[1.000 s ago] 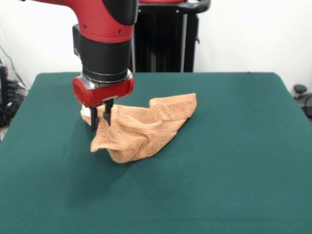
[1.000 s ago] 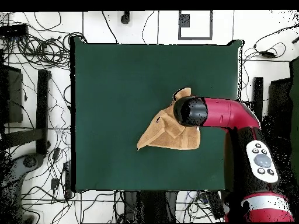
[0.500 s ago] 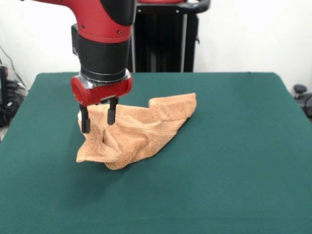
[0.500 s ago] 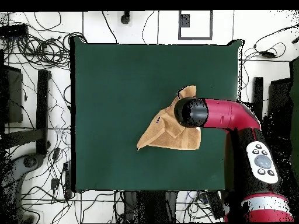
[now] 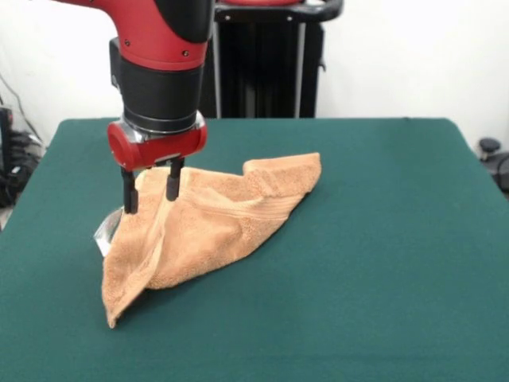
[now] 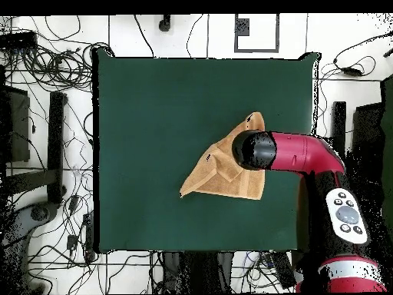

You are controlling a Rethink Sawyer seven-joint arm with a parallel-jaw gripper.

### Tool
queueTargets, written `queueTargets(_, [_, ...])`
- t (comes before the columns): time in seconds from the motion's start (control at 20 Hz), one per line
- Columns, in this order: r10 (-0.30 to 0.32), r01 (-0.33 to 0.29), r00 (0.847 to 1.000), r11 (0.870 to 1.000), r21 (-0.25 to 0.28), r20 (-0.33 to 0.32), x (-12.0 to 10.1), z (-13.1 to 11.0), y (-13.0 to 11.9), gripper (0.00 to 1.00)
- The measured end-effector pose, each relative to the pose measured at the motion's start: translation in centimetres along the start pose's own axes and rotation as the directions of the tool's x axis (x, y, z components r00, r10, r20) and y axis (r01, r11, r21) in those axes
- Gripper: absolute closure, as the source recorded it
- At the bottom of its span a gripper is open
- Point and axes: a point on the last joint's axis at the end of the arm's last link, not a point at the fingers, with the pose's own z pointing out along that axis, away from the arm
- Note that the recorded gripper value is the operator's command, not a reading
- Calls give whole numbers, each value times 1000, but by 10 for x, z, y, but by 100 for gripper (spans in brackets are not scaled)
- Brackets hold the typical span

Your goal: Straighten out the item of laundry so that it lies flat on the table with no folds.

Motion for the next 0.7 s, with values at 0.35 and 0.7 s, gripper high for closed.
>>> queueTargets(0.35, [-5, 5, 1000, 1000, 7, -4, -4, -7, 4, 0])
queueTargets(0.7, [-2, 2, 1000, 1000, 0, 7, -17, -14, 13, 0])
